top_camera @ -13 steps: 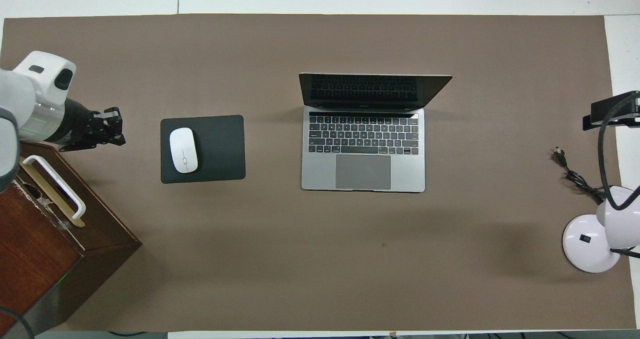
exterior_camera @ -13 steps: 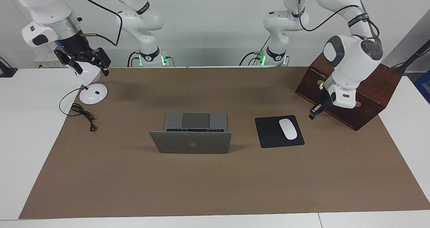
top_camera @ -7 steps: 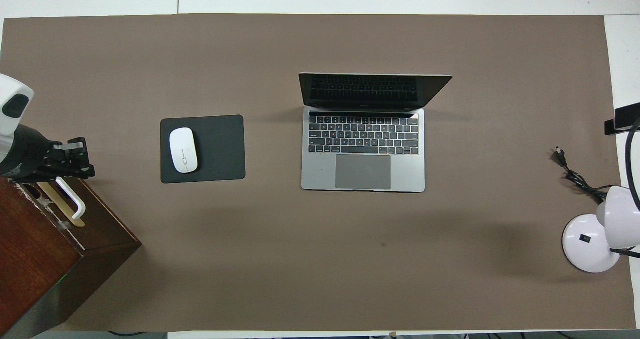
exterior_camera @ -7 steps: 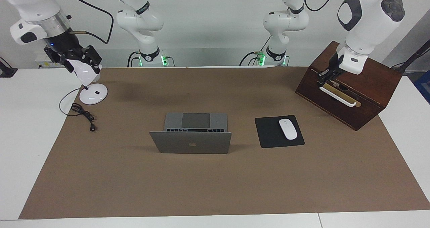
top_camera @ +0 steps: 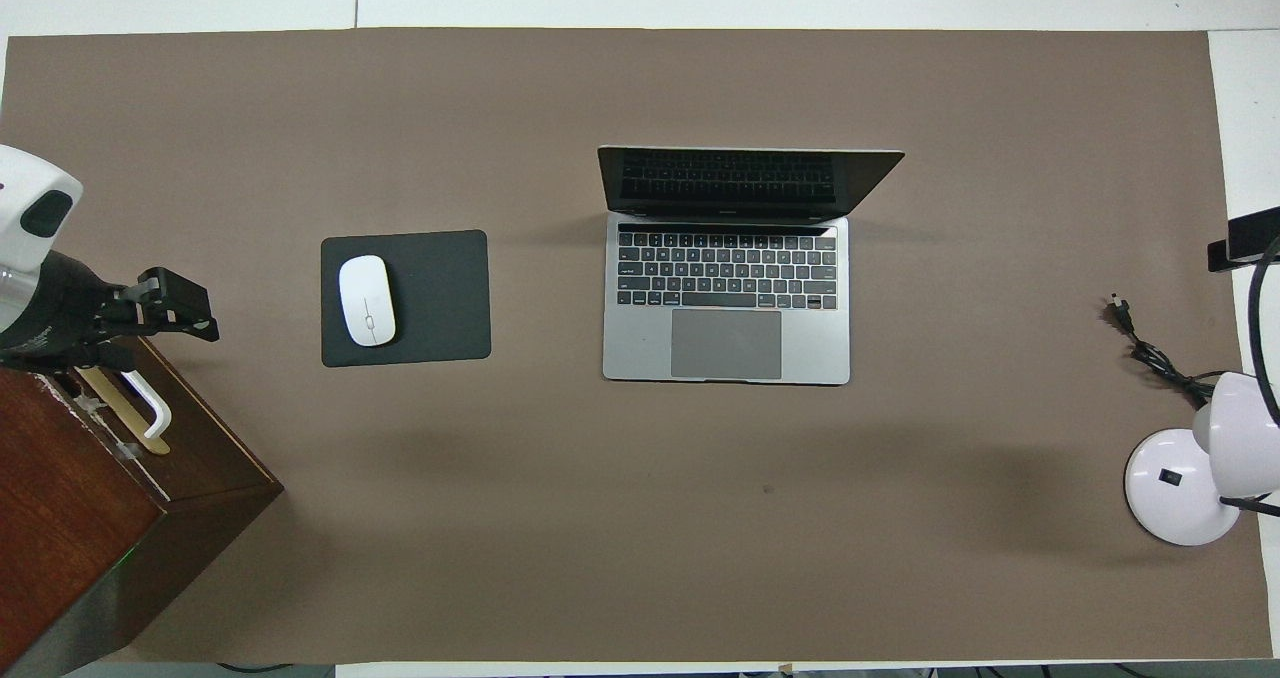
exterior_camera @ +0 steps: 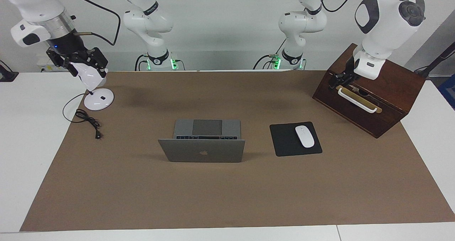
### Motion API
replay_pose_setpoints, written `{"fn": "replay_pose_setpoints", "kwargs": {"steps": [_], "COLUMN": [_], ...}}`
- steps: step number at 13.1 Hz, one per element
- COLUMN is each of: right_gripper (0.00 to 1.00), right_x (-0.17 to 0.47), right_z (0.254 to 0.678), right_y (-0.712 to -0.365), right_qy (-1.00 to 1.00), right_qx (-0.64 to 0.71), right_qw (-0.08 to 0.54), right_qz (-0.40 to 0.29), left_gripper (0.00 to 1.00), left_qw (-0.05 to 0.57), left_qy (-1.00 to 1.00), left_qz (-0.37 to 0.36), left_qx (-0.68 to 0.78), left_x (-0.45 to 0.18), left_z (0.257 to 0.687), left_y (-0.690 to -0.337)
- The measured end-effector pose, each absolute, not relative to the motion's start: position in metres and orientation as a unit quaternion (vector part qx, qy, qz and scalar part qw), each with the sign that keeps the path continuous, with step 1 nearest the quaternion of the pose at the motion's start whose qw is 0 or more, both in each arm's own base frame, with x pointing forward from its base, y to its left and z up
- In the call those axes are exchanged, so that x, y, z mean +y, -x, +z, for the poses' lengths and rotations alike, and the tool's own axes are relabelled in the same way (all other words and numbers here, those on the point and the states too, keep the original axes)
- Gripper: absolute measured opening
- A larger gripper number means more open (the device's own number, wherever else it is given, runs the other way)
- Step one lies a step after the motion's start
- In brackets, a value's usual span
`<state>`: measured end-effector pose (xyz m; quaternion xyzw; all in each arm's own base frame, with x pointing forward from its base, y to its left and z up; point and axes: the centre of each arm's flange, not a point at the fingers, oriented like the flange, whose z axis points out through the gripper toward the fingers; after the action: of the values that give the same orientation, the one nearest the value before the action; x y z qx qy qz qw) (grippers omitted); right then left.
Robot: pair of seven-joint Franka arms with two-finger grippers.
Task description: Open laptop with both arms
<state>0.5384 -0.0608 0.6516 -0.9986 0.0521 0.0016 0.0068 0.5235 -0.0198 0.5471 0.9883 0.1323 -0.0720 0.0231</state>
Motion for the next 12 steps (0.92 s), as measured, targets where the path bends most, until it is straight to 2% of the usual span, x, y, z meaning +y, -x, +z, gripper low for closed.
{"fn": "replay_pose_setpoints", "kwargs": {"steps": [1,5,12], "right_gripper": [1.0,1.0,1.0], "right_x": [-0.061,-0.057,-0.055], "right_z": [0.652,0.651,0.638], "right_y": [-0.538,-0.539,-0.538], "right_qy": [0.999,0.999,0.999], "right_qx": [0.053,0.049,0.047], "right_qw": [0.007,0.007,0.008], "right_qz": [0.002,0.003,0.019], "left_gripper": [0.99,1.0,1.0], "left_qw": [0.023,0.004,0.004], "left_qy": [-0.99,-0.997,-0.998], "left_qz": [-0.064,-0.028,-0.03], "left_qx": [0.125,0.073,0.056], "left_x": [-0.018,-0.023,-0.029], "left_z": [0.557,0.606,0.6], "left_y": [-0.525,-0.528,-0.533]}}
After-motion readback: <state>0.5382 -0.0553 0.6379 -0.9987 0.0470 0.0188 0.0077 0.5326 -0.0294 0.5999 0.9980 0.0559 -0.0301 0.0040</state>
